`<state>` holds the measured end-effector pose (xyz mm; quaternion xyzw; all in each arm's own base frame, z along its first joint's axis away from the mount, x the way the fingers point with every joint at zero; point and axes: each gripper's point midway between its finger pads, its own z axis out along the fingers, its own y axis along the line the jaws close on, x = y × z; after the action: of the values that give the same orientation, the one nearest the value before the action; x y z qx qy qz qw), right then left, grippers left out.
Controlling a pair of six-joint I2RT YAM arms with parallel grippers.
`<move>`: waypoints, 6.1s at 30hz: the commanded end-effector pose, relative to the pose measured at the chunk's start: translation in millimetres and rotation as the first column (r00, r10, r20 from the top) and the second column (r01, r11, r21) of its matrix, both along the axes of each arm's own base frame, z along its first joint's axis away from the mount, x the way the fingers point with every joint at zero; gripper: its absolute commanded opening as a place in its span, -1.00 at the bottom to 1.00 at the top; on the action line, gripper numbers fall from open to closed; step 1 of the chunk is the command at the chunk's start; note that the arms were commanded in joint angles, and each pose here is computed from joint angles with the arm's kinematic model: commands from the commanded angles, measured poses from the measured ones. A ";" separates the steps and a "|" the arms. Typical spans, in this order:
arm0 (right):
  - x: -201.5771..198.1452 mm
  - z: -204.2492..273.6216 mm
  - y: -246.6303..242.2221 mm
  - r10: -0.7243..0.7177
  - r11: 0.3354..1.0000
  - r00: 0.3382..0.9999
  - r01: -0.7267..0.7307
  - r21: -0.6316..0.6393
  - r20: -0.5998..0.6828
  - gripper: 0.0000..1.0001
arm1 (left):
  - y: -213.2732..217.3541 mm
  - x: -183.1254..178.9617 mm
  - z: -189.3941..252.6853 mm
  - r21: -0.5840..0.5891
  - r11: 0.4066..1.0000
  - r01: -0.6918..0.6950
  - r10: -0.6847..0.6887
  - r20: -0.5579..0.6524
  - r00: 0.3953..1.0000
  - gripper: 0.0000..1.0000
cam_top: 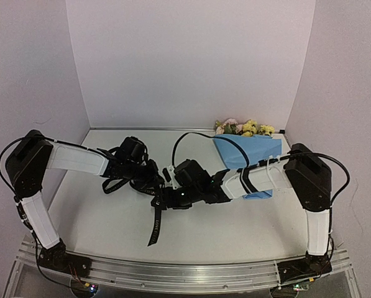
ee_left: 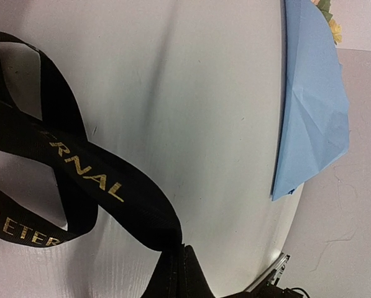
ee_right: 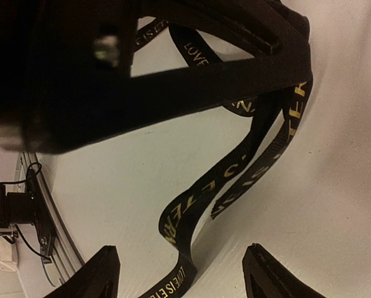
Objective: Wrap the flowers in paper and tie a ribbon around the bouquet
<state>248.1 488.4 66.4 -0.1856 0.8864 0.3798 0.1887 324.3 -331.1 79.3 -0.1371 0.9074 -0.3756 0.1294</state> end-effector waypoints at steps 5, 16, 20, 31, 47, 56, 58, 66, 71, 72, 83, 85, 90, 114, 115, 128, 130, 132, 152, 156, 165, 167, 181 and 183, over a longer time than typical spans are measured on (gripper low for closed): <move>6.5 8.5 24.7 -0.034 0.997 0.999 0.034 0.063 0.002 0.08 | -9.5 13.8 21.1 -0.090 0.996 0.017 -0.012 0.049 0.999 -1.00; 24.7 67.2 -22.8 -0.142 0.989 0.988 0.145 -0.043 0.064 -1.00 | 38.2 28.6 58.6 -0.074 0.997 -0.021 0.033 0.168 0.985 -0.07; 36.8 93.6 -39.9 -0.169 0.983 0.982 0.174 -0.062 0.085 -1.00 | 71.8 21.5 57.8 0.008 0.997 -0.073 0.070 0.191 0.979 0.07; 83.5 148.1 -114.3 -0.316 0.904 0.909 0.375 -0.204 0.270 -1.00 | 167.3 32.6 11.3 0.146 0.959 -0.242 0.218 0.161 0.963 -0.02; 125.2 126.9 -143.3 -0.321 0.879 0.908 0.391 -0.274 0.268 -1.00 | 82.1 36.5 -12.9 0.337 0.889 -0.311 0.281 0.134 0.950 -0.01; 132.1 114.1 -149.9 -0.333 0.874 0.909 0.398 -0.279 0.253 -1.00 | 111.6 59.8 -36.2 0.472 0.794 -0.384 0.349 0.164 0.923 -0.01; 132.9 112.5 -150.8 -0.337 0.874 0.908 0.400 -0.275 0.247 -1.00 | 109.4 69.0 -41.1 0.464 0.807 -0.365 0.335 0.150 0.930 -0.05; 133.9 108.8 -150.0 -0.347 0.877 0.909 0.402 -0.265 0.230 -1.00 | 100.5 89.0 -42.5 0.449 0.829 -0.333 0.303 0.141 0.943 -0.22; 134.0 106.0 -150.1 -0.352 0.874 0.908 0.405 -0.267 0.226 -1.00 | 99.8 82.0 -36.3 0.427 0.843 -0.327 0.303 0.126 0.945 -0.27; 134.0 105.0 -149.8 -0.352 0.874 0.909 0.405 -0.268 0.225 -1.00 | 99.2 79.9 -34.8 0.420 0.848 -0.324 0.302 0.120 0.946 -0.27; 134.4 98.7 -148.4 -0.359 0.873 0.909 0.407 -0.270 0.211 -1.00 | 90.7 48.0 -29.2 0.401 0.871 -0.283 0.281 0.067 0.957 -0.21; 134.5 97.8 -148.1 -0.359 0.872 0.909 0.407 -0.271 0.210 -1.00 | 93.1 48.3 -24.9 0.404 0.867 -0.292 0.285 0.079 0.955 -0.21; 134.3 98.0 -148.7 -0.361 0.872 0.909 0.409 -0.269 0.210 -1.00 | 89.7 56.4 -11.6 0.396 0.869 -0.296 0.276 0.108 0.955 -0.19; 133.0 89.1 -150.1 -0.370 0.866 0.908 0.414 -0.279 0.197 -1.00 | 87.1 92.0 -52.2 0.467 0.845 -0.261 0.235 0.114 0.965 -0.37; 133.0 89.1 -150.1 -0.370 0.867 0.908 0.414 -0.279 0.197 -1.00 | 86.9 92.9 -57.3 0.469 0.846 -0.252 0.230 0.105 0.967 -0.41; 149.6 119.9 -175.9 -0.459 0.816 0.846 0.522 -0.247 0.270 -1.00 | 109.4 101.2 3.7 0.413 0.864 -0.287 0.200 0.242 0.949 -1.00; 156.5 127.3 -191.9 -0.502 0.788 0.818 0.566 -0.240 0.281 -1.00 | 110.2 100.0 34.8 0.347 0.900 -0.263 0.161 0.294 0.942 -1.00; 162.3 135.9 -209.4 -0.543 0.757 0.786 0.611 -0.232 0.297 -1.00 | 121.8 97.1 60.7 0.312 0.912 -0.267 0.158 0.333 0.929 -1.00; 115.4 219.2 -386.7 -0.756 0.460 0.482 0.873 -0.163 0.444 -1.00 | 378.7 92.9 185.1 0.300 0.549 -0.780 0.560 0.561 0.610 -1.00; 106.4 188.6 -387.3 -0.741 0.475 0.533 0.846 -0.243 0.409 -1.00 | 387.0 96.4 152.7 0.332 0.584 -0.741 0.553 0.505 0.662 -1.00; 84.0 113.1 -392.0 -0.732 0.475 0.605 0.782 -0.403 0.312 -1.00 | 376.6 88.3 63.1 0.454 0.653 -0.605 0.508 0.330 0.796 -0.99; 80.4 97.8 -394.8 -0.736 0.462 0.609 0.771 -0.438 0.295 -1.00 | 376.0 81.9 44.9 0.470 0.653 -0.594 0.521 0.292 0.802 -0.97; 57.1 35.0 -430.8 -0.792 0.305 0.540 0.753 -0.583 0.284 -0.48 | 383.1 66.8 -2.8 0.530 0.611 -0.588 0.576 0.212 0.790 -0.51; 56.9 39.7 -435.5 -0.798 0.289 0.523 0.769 -0.570 0.300 0.21 | 382.9 70.0 1.3 0.524 0.613 -0.592 0.572 0.222 0.790 -0.23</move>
<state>306.0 68.9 98.4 0.2038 0.9484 -0.0647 0.2342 385.2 46.5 72.0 -0.3665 0.8897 -0.0309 0.2704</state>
